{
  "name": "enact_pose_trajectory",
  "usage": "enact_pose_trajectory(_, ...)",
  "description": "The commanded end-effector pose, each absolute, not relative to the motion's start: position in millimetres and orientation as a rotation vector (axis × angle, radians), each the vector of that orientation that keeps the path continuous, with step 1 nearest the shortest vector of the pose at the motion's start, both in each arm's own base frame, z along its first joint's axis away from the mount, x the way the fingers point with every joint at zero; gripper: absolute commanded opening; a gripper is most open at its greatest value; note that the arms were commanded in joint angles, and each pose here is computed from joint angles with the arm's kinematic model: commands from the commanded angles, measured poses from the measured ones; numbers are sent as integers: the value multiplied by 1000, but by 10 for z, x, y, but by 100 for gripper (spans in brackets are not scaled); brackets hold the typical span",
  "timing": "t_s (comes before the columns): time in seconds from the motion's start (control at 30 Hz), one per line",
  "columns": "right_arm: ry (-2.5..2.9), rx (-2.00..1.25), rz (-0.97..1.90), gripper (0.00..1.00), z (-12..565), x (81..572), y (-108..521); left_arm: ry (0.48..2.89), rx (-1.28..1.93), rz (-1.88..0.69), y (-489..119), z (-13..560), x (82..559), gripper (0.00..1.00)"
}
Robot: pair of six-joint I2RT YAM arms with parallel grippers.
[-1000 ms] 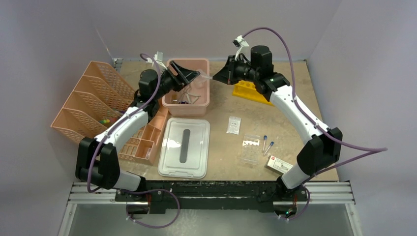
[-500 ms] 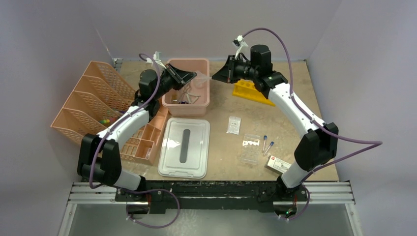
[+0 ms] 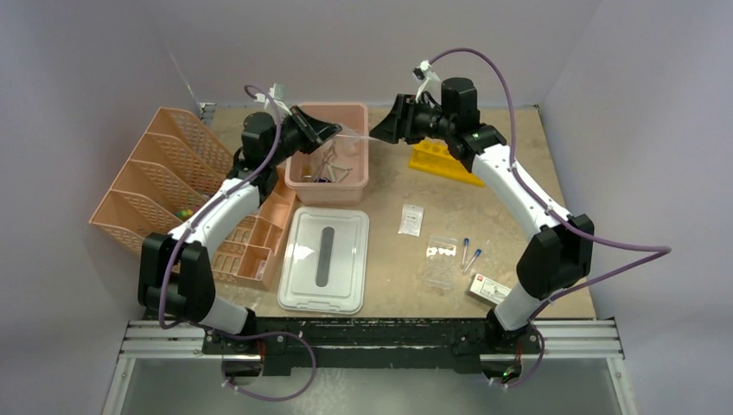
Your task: Organize the chemistry lab equipment
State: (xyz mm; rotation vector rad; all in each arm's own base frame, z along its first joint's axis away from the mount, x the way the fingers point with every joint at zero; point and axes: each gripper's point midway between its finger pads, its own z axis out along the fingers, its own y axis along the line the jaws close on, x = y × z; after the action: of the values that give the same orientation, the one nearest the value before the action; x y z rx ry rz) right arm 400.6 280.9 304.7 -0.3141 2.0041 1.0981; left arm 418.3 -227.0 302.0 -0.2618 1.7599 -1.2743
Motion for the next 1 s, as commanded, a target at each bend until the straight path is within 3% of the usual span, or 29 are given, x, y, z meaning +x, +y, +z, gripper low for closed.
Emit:
enact_pose_trajectory(0.0,1941,-253,987,65,3328,4126,2638,1758,-293,-1043,-1865,3113,4360,0)
enact_pose_trajectory(0.2,1989,-161,865,66,3197,4199,2450,1927,-380,-658,-1365,2703,4490,0)
enact_pose_trajectory(0.43,2033,-119,816,65,3038,4197,2358,2131,-283,-493,-1368,2160,4534,0)
enact_pose_trajectory(0.63,2060,-87,779,65,2935,4173,2278,2252,-95,-428,-1734,1847,4486,0)
enact_pose_trajectory(0.97,2120,-54,711,65,2716,4091,2147,2360,-65,-519,-2071,1448,4406,0)
